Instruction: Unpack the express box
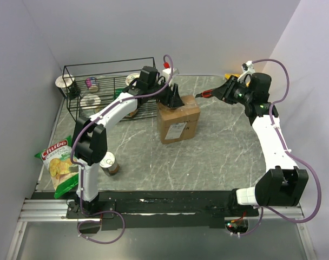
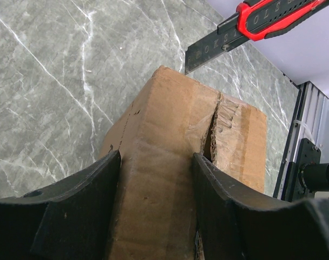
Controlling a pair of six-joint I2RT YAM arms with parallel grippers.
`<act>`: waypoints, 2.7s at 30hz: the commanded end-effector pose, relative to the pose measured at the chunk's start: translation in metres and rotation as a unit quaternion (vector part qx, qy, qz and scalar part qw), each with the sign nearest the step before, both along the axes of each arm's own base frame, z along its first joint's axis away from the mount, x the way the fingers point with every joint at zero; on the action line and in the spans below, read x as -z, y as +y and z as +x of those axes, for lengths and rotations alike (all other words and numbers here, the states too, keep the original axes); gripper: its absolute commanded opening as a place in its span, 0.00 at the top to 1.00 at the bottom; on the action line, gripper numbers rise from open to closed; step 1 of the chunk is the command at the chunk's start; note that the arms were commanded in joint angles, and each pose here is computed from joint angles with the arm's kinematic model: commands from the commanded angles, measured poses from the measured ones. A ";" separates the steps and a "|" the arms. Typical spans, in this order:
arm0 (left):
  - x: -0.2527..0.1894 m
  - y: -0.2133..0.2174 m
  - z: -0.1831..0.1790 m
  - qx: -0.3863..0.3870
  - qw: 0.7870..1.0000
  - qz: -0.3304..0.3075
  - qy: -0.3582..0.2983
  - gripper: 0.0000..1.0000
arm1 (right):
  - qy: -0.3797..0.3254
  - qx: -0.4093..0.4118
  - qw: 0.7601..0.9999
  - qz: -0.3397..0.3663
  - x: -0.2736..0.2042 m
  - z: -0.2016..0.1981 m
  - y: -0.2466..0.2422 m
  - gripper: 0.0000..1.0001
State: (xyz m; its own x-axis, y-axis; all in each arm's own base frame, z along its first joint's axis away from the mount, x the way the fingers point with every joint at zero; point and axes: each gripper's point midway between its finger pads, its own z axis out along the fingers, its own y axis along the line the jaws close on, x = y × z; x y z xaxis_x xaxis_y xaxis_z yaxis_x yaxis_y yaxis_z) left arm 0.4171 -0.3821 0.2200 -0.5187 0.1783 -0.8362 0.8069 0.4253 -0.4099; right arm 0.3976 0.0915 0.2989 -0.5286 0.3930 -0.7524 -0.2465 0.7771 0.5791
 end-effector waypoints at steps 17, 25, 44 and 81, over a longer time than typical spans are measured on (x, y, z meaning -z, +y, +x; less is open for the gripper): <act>0.042 0.002 0.005 -0.017 0.998 0.052 0.019 0.40 | 0.003 -0.030 1.000 0.005 -0.014 -0.014 0.006 1.00; 0.046 0.002 0.011 -0.028 0.998 0.059 0.016 0.40 | 0.026 -0.058 0.998 0.008 -0.011 -0.028 0.012 1.00; 0.057 0.010 0.022 -0.058 0.995 0.083 0.011 0.43 | 0.056 -0.069 0.995 0.046 -0.014 -0.035 0.011 1.00; 0.050 0.011 0.024 -0.059 0.994 0.092 -0.011 0.44 | 0.069 -0.087 0.994 -0.003 -0.036 -0.075 -0.028 1.00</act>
